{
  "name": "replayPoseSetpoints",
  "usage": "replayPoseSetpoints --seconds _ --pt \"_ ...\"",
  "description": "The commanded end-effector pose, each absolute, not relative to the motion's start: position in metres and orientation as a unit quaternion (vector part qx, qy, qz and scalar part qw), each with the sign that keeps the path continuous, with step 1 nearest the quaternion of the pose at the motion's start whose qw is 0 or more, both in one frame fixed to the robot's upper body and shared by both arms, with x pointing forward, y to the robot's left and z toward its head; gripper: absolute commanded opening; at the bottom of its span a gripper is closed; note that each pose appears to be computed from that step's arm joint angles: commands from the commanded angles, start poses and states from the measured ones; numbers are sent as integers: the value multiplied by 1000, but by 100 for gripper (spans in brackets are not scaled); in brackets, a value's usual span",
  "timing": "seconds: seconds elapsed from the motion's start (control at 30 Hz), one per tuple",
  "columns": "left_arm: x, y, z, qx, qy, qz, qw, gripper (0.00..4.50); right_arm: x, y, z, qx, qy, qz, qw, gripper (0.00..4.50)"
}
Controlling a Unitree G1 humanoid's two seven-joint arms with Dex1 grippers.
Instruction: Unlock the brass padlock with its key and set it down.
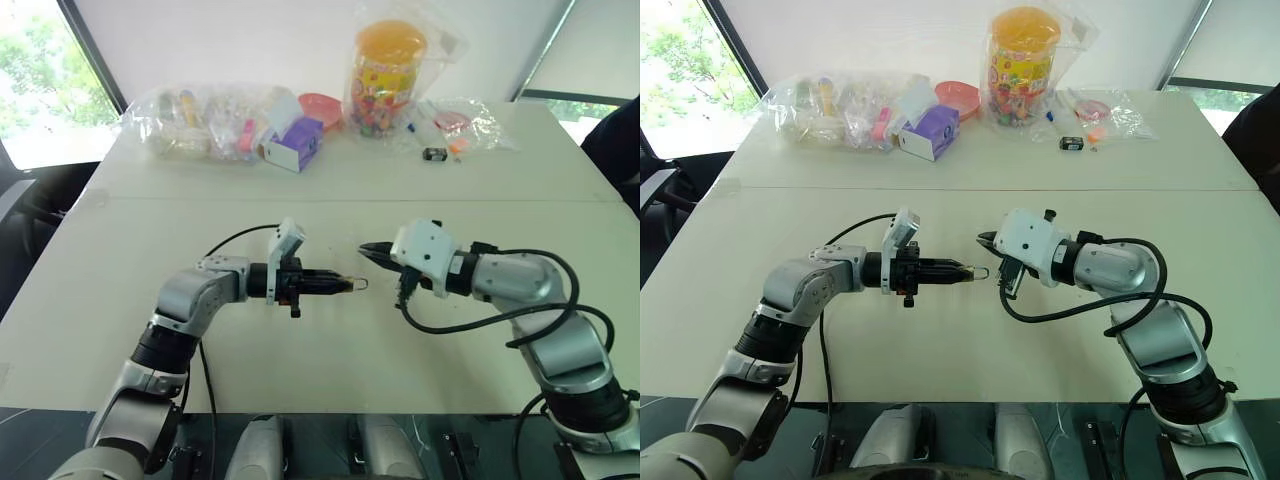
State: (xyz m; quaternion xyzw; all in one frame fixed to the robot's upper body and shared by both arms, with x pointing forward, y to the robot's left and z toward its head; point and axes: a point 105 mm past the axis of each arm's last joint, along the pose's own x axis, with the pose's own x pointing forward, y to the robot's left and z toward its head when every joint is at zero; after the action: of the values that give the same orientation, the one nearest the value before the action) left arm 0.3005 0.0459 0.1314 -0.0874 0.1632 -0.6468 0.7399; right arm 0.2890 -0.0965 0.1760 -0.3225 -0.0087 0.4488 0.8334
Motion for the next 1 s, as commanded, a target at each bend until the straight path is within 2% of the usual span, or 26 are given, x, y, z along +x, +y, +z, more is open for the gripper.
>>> replayPoseSetpoints --seconds 0.03,0.23,0.43,0.63,0.83,1.0 --pt "304 43 154 -96 128 -656 737 0 289 -92 175 -317 -15 443 838 5" --pt "303 42 164 -103 117 -663 732 0 291 -90 156 -318 8 445 837 5" --pt "302 41 169 -104 112 -669 727 0 296 -108 130 -331 43 432 837 5" --pt "303 42 166 -104 113 -669 727 0 290 -124 124 -338 56 416 843 5" --pt "315 40 145 -89 118 -649 746 0 267 -143 131 -337 69 387 856 5" --pt "333 20 121 -109 137 -618 766 0 244 -146 139 -328 77 363 869 5"
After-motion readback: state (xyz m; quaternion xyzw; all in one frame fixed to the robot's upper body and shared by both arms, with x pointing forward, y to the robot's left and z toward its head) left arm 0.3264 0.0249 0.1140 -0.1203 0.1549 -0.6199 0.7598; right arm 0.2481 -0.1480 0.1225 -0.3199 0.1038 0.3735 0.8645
